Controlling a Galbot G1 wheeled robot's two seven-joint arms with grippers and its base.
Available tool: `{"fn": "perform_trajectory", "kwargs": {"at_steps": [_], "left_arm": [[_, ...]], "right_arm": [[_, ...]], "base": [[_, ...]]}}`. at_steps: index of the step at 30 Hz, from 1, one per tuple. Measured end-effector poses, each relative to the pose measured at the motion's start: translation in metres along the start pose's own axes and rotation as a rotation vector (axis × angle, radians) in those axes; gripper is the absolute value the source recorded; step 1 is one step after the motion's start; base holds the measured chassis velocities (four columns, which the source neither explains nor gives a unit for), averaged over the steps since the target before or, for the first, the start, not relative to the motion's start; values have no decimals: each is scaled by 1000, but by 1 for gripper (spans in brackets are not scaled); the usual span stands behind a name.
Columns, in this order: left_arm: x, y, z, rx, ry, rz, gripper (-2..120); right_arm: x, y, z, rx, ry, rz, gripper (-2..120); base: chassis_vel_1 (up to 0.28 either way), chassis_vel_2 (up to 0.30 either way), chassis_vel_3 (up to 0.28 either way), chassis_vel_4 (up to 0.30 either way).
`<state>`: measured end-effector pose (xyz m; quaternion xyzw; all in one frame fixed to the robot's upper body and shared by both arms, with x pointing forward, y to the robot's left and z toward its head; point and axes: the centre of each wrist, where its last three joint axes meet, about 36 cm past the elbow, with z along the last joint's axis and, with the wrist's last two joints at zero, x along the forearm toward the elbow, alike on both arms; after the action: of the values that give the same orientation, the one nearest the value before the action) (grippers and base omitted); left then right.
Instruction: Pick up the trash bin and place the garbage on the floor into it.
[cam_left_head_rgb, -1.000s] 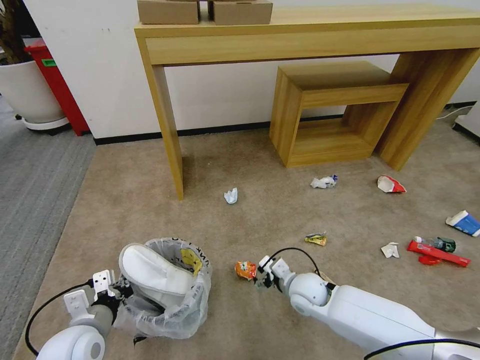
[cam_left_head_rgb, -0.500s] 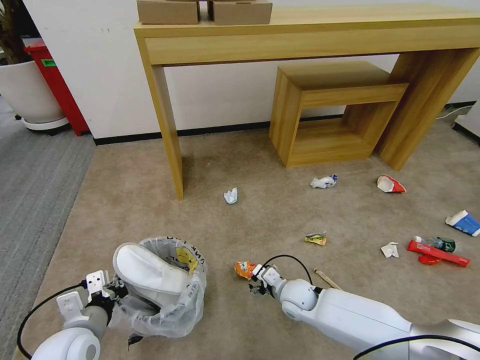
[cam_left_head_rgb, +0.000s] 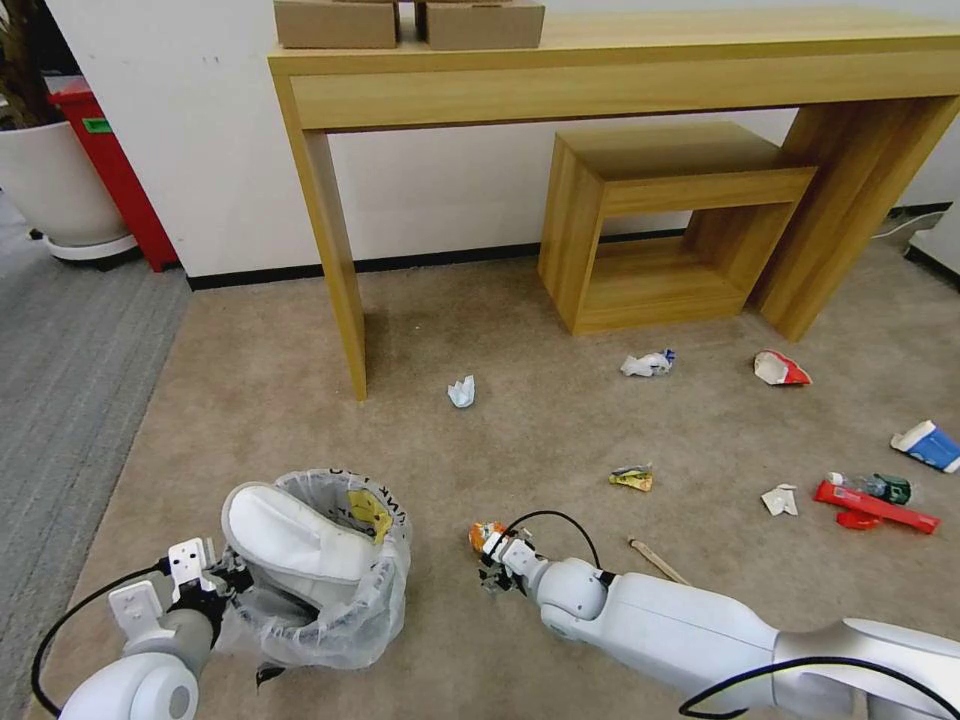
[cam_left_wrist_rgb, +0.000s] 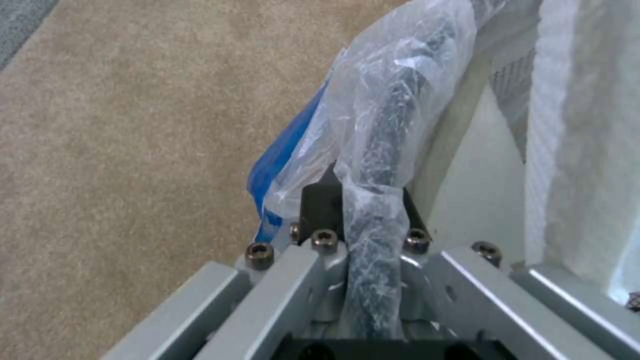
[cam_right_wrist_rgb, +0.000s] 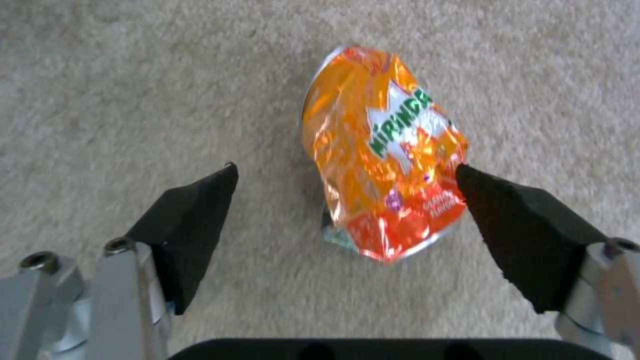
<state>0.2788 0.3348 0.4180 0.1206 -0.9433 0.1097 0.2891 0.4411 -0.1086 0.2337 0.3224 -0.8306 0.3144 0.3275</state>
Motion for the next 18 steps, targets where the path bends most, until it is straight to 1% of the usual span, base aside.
{"fn": "perform_trajectory", "kwargs": {"at_steps": [6, 8, 10, 11, 12, 13, 14, 15, 16, 17, 18], "left_arm": [[-1, 1, 0, 0, 1, -1, 1], [-1, 1, 0, 0, -1, -1, 1], [-1, 1, 0, 0, -1, -1, 1], [-2, 1, 0, 1, -2, 0, 1], [-2, 1, 0, 1, -2, 0, 1], [-2, 1, 0, 1, -2, 0, 1], [-3, 1, 0, 2, -2, 0, 1], [-3, 1, 0, 2, -2, 0, 1], [-4, 1, 1, 2, -1, 1, 1], [-4, 1, 1, 2, -1, 1, 1], [-4, 0, 1, 3, -1, 1, 1]], "right_arm": [[-11, 2, -1, 20, -14, 11, 82], [-16, 2, -1, 26, -16, 17, 78], [-16, 2, 0, 27, -17, 18, 78], [-18, 2, 1, 30, -18, 22, 76], [-19, 2, 2, 30, -18, 24, 69], [-19, 2, 2, 30, -18, 24, 69], [-19, 1, 2, 29, -19, 28, 63], [-19, 1, 2, 29, -19, 29, 61], [-19, 1, 3, 29, -20, 31, 58], [-19, 1, 3, 29, -20, 31, 58], [-19, 1, 4, 26, -19, 34, 51]], "base": [[0, 0, 0, 0], [0, 0, 0, 0], [0, 0, 0, 0], [0, 0, 0, 0], [0, 0, 0, 0], [0, 0, 0, 0], [0, 0, 0, 0], [0, 0, 0, 0], [0, 0, 0, 0], [0, 0, 0, 0], [0, 0, 0, 0]]}}
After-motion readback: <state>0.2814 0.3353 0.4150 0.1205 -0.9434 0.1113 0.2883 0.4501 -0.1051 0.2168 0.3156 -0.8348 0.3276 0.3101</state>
